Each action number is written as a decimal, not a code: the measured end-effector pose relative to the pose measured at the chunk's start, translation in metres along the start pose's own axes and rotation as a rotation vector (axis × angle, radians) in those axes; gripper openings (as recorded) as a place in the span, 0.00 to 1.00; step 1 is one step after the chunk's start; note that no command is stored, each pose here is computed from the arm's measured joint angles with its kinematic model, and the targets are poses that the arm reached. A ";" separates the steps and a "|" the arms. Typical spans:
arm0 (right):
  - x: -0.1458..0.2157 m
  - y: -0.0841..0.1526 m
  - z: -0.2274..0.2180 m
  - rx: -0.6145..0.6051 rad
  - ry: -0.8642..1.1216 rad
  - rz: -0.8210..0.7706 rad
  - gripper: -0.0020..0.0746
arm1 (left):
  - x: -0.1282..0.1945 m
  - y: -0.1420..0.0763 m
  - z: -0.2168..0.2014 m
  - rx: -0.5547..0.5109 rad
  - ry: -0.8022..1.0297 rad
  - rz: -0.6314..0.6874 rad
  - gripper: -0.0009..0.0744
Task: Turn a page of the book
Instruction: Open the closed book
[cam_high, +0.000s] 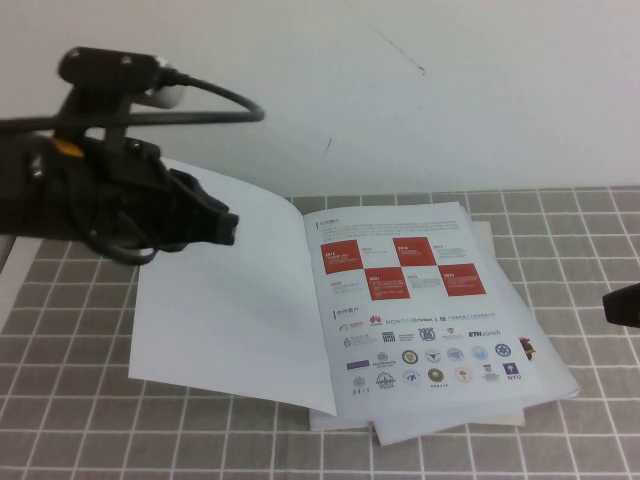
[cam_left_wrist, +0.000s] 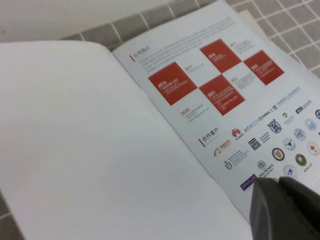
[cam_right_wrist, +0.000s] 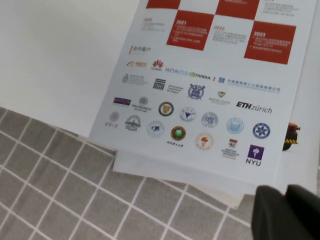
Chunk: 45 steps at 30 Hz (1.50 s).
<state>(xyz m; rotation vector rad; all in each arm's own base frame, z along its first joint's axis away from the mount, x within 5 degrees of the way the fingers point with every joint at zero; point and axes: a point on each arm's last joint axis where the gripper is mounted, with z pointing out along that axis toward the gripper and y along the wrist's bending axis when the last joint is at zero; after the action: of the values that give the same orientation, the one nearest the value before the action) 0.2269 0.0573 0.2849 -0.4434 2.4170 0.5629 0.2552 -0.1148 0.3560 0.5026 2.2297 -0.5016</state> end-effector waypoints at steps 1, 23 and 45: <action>-0.001 -0.003 0.005 0.004 0.006 0.000 0.10 | -0.004 0.003 0.015 0.015 0.038 -0.011 0.01; -0.031 -0.054 0.112 -0.096 -0.015 0.026 0.37 | 0.053 0.051 0.196 0.078 0.495 -0.059 0.01; -0.015 -0.083 0.176 -0.126 0.103 0.104 0.48 | 0.074 0.062 0.221 0.053 0.563 -0.041 0.01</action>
<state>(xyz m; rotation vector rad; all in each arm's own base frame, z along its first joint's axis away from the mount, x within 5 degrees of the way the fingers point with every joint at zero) 0.3599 0.0753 0.1428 -0.4093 2.5235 0.7576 0.3743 -0.1589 0.1509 0.6924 2.7723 -0.4831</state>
